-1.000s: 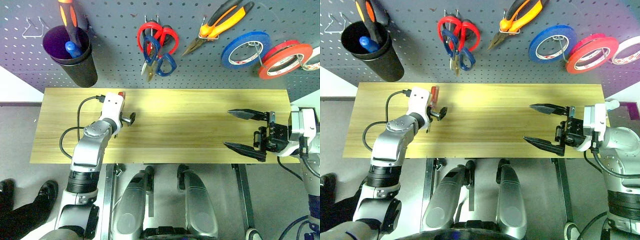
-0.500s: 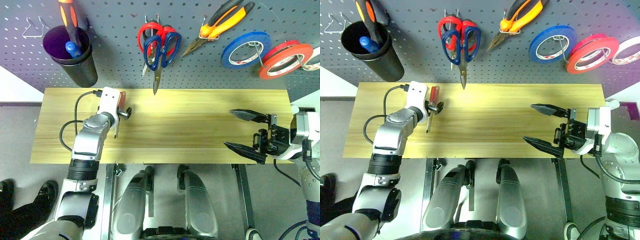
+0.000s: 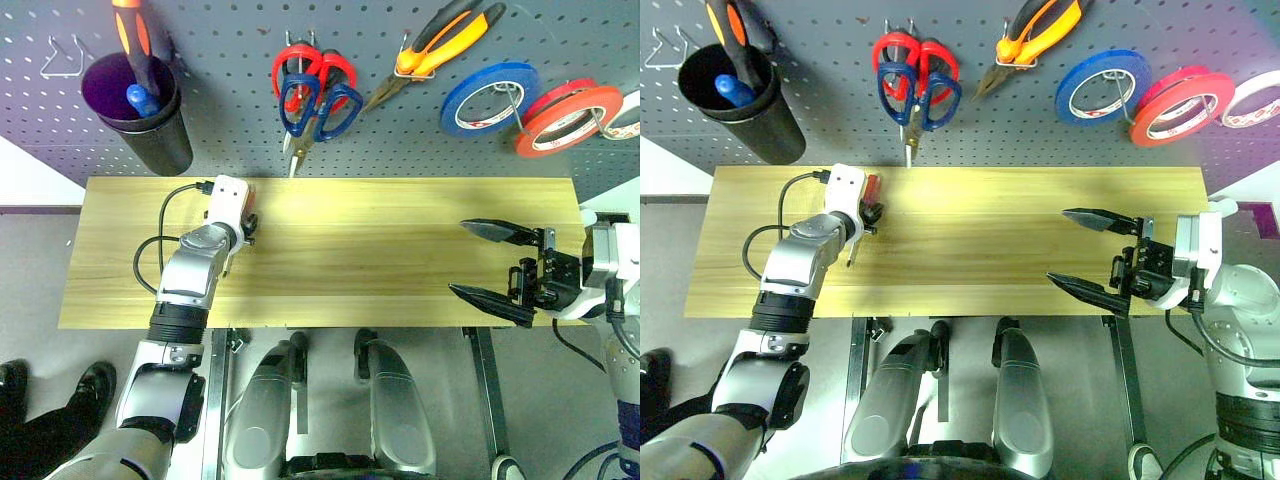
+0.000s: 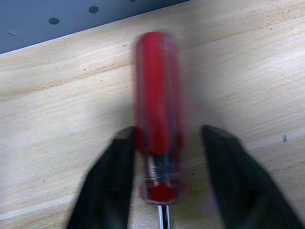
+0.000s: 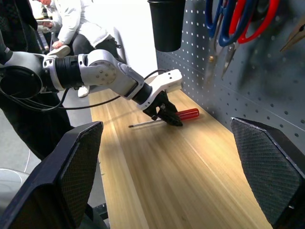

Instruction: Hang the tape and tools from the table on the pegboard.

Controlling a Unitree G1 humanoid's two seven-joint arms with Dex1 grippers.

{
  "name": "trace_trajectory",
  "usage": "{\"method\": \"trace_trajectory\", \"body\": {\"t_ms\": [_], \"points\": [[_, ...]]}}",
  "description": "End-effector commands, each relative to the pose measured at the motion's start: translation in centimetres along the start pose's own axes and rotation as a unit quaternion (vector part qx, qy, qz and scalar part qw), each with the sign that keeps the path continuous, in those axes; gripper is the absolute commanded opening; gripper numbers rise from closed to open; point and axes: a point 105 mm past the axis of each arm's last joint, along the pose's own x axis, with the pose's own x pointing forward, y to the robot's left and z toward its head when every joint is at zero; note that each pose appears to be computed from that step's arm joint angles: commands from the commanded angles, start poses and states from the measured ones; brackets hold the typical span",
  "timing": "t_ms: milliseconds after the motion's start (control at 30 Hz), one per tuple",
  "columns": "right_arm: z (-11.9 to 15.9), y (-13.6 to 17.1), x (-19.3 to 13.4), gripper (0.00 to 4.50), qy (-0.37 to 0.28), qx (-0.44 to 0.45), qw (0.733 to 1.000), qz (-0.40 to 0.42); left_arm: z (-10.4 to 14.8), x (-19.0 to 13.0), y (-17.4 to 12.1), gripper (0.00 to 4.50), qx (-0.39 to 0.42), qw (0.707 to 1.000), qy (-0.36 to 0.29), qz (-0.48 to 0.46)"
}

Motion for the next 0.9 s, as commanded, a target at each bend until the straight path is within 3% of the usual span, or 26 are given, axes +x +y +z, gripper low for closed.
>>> {"method": "trace_trajectory", "body": {"t_ms": [33, 300, 600, 800, 900], "points": [[0.8, -0.1, -0.6, 4.50, 0.000, -0.021, 1.000, -0.008, -1.1, -0.2, 0.3, 0.96, -0.006, 1.000, 0.023, 0.007], [0.9, -0.3, -1.1, 4.50, -0.003, -0.016, 1.000, -0.013, -1.6, -3.1, -1.7, 0.89, 0.012, 0.998, 0.020, -0.057], [1.0, -0.1, -2.1, 4.50, -0.026, 0.021, 0.999, -0.002, 1.1, -8.7, -3.3, 0.89, 0.137, 0.979, -0.113, -0.098], [0.5, -0.5, -2.3, 4.50, -0.028, 0.028, 0.999, -0.002, 1.5, -11.3, -5.1, 0.89, 0.211, 0.953, -0.166, -0.143], [0.7, -0.7, -2.6, 4.50, -0.037, 0.034, 0.999, -0.002, 3.3, -13.0, -4.8, 0.89, 0.254, 0.931, -0.233, -0.120]]}}
